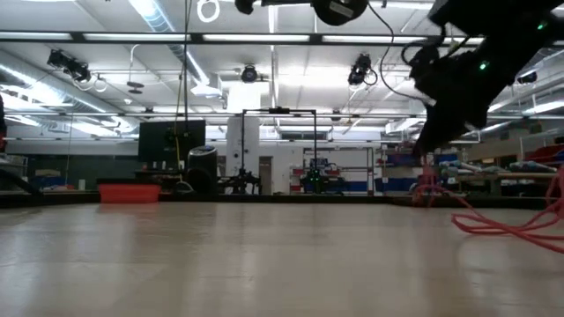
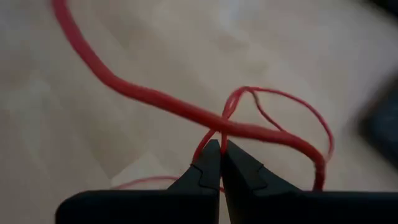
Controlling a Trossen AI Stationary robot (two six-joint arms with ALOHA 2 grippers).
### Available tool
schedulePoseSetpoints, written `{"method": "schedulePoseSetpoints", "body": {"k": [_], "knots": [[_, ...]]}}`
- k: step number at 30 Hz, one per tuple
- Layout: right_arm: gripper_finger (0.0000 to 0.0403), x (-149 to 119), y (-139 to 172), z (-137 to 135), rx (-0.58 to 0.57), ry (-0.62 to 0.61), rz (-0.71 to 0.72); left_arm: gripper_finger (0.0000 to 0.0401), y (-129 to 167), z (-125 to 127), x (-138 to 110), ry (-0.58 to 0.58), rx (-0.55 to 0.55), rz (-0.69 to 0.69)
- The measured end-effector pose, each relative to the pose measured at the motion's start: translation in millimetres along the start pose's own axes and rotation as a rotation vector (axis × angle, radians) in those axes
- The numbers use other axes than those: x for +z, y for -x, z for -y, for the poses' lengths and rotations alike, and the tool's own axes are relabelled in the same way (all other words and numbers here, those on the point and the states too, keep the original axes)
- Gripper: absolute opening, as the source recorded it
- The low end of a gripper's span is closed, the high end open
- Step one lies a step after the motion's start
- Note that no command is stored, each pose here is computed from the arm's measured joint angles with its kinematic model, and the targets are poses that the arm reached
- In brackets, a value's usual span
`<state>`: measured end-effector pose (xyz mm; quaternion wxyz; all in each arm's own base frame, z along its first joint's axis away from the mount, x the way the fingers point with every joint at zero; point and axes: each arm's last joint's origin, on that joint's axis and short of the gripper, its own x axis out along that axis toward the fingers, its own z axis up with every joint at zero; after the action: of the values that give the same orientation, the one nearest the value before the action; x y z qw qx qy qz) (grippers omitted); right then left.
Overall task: Coil cords
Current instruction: Uncoil the red wire from the spool
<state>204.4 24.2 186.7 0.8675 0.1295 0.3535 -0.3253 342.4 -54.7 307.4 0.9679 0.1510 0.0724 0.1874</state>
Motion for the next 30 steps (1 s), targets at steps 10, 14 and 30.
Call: {"method": "schedulePoseSetpoints", "body": {"k": [10, 14, 30], "knots": [[0.0005, 5, 53, 11, -0.030, -0.039, 0.311, 0.0003, 2, -6, -2, -0.120, 0.254, -0.086], [0.0005, 4, 70, 8, -0.025, -0.004, 0.431, 0.0003, 4, -10, -1, -0.101, 0.398, -0.117], [0.0004, 12, 112, -30, 0.086, 0.278, 0.697, 0.0003, 8, -18, -5, -0.268, 0.676, -0.294]]}}
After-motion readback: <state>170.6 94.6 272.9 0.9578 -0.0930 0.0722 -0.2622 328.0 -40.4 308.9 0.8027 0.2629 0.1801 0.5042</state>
